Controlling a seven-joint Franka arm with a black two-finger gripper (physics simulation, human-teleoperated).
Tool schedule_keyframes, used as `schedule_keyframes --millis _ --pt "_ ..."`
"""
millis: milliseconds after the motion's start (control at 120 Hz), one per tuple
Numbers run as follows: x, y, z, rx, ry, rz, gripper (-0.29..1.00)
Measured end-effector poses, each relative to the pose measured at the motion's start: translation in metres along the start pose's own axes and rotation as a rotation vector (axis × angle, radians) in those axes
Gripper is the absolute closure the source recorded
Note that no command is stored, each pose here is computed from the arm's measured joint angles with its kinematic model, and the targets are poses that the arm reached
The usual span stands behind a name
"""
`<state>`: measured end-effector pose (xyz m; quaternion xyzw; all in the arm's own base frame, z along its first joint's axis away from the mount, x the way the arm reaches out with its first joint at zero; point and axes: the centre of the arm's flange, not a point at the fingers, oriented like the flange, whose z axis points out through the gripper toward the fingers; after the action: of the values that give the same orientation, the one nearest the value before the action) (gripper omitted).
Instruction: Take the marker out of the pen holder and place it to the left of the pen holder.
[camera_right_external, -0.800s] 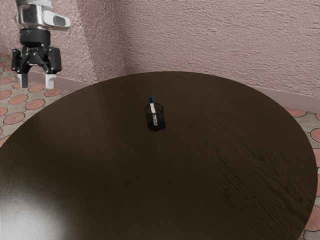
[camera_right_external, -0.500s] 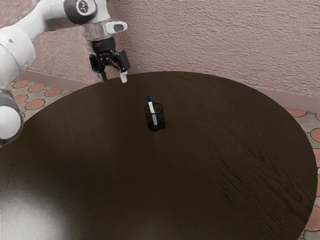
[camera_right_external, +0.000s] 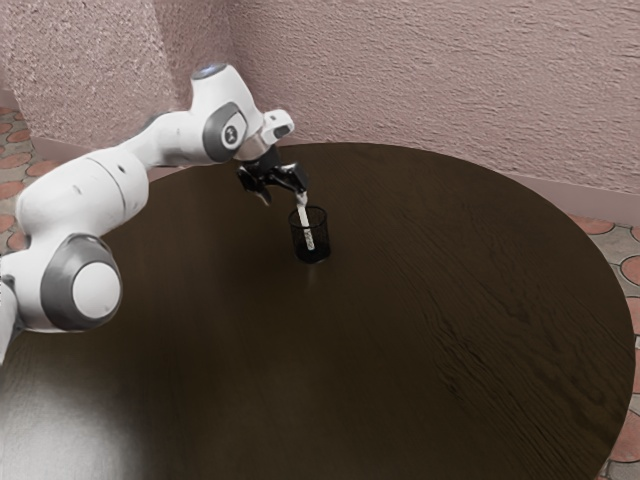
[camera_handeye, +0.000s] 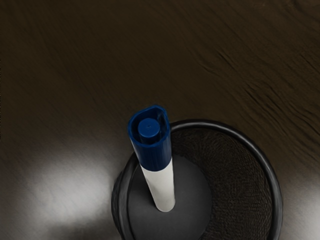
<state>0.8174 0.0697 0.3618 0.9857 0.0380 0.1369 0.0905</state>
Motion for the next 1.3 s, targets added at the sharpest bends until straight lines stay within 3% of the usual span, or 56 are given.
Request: schedule_keyframes --millis 208,350,525,775,1042,1300 --pt "0.006 0.005 0.019 -0.009 0.089 0.003 0.04" --pt "0.008 -0.014 0.030 0.033 0.139 -0.007 0.06" --pt "0.012 -0.017 0.033 0.038 0.206 -0.008 0.08" --pt "0.016 -0.017 0.034 0.026 0.273 -0.014 0.36" --pt "0.015 -0.019 0.043 0.008 0.305 -0.030 0.49" --pt "0.012 -0.017 0.044 -0.009 0.278 -0.045 0.49"
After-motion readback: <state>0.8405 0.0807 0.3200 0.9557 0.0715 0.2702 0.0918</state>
